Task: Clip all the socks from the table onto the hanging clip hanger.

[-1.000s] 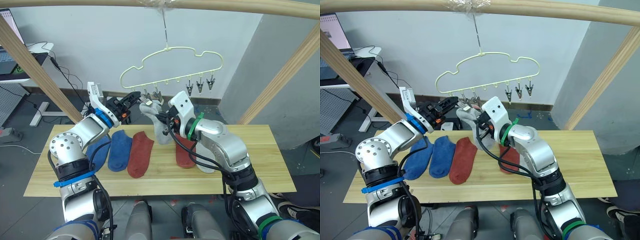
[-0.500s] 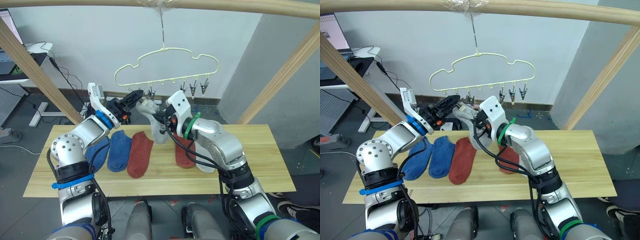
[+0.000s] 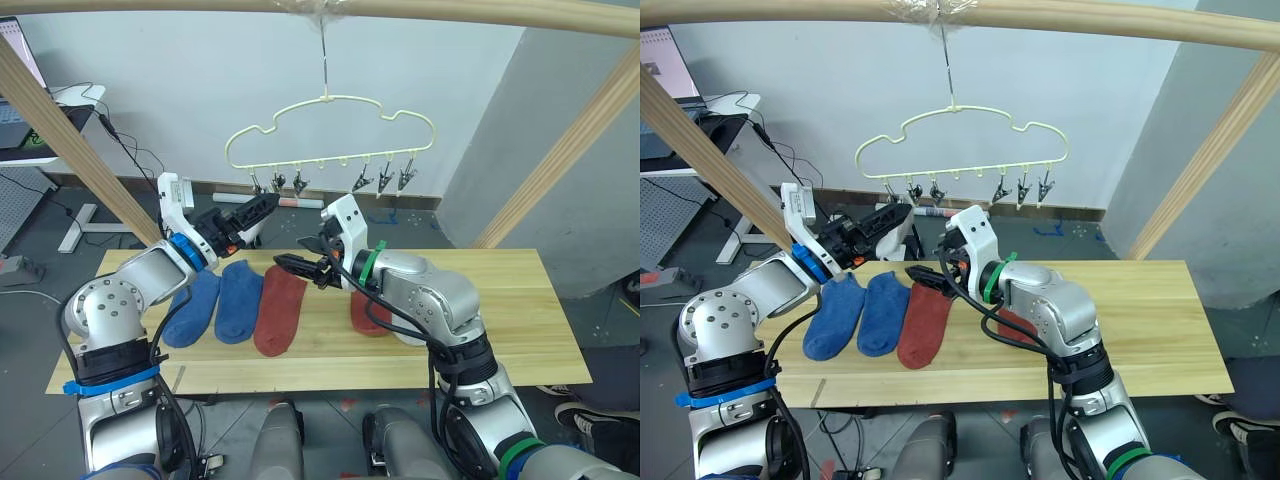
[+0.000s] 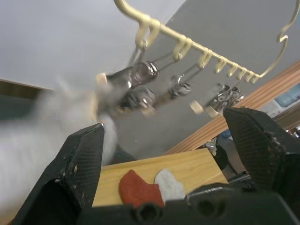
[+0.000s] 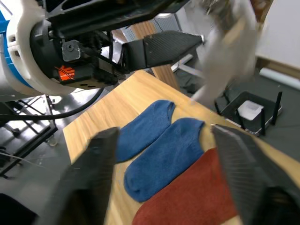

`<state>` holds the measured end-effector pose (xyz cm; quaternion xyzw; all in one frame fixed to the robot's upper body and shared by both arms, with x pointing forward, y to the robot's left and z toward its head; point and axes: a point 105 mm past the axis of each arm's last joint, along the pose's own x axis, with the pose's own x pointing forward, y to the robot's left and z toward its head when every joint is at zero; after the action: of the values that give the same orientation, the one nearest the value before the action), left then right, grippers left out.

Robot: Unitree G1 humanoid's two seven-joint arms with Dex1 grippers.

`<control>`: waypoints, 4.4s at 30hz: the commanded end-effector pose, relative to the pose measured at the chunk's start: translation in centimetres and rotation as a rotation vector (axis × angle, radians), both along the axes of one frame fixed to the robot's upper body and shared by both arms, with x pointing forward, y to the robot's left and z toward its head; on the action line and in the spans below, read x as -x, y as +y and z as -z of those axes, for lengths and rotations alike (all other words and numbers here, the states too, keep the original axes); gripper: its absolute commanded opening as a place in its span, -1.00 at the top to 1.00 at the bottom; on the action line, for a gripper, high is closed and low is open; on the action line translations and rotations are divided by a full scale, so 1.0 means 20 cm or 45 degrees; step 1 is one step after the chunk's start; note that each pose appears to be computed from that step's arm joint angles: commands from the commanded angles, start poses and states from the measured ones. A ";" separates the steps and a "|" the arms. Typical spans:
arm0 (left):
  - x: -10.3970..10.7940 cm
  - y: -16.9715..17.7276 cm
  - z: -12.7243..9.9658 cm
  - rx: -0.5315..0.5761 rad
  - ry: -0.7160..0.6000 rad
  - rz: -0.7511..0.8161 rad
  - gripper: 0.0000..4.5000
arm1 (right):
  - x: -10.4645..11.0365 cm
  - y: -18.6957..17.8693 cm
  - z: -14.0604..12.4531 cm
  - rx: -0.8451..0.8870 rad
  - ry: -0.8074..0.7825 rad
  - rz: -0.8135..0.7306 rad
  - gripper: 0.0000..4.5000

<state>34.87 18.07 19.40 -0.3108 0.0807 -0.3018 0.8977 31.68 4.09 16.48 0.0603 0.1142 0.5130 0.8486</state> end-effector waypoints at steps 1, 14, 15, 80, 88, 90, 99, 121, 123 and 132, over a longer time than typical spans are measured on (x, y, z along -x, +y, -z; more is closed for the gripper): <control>0.02 -0.01 -0.03 -0.048 -0.064 0.007 -1.00 | 0.02 -0.03 -0.06 -0.029 -0.048 -0.005 -0.99; 0.14 0.02 0.01 -0.672 -0.381 -0.060 -1.00 | 0.03 -0.58 -0.11 0.189 -0.367 0.226 -0.99; 0.15 0.02 0.00 -0.698 -0.416 -0.065 -1.00 | 0.04 -0.62 -0.12 0.211 -0.398 0.220 -0.99; -0.20 -0.16 -0.01 -0.719 -0.777 -0.622 0.42 | 0.09 -0.75 -0.24 0.119 -0.685 0.190 -1.00; -0.24 -0.17 -0.01 -0.703 -0.766 -0.662 0.42 | 0.09 -0.73 -0.26 0.112 -0.695 0.173 -1.00; -0.24 -0.17 -0.01 -0.695 -0.761 -0.658 0.42 | 0.10 -0.73 -0.26 0.112 -0.695 0.171 -1.00; -0.27 -0.18 0.00 -0.659 -0.716 -0.708 0.42 | 0.10 -0.73 -0.26 0.112 -0.690 0.175 -1.00; -0.33 -0.19 -0.01 -0.622 -0.708 -0.709 0.42 | 0.09 -0.74 -0.28 0.111 -0.701 0.206 -1.00; -0.33 -0.19 -0.02 -0.620 -0.710 -0.710 0.42 | 0.09 -0.74 -0.28 0.112 -0.700 0.208 -1.00; -0.35 -0.20 -0.03 -0.610 -0.716 -0.709 0.42 | 0.09 -0.74 -0.28 0.112 -0.695 0.221 -1.00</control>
<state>41.88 14.57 18.09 -0.0039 -0.1520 -0.0884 0.9844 30.54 -10.98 20.68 -0.1013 -0.0729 0.4279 0.8952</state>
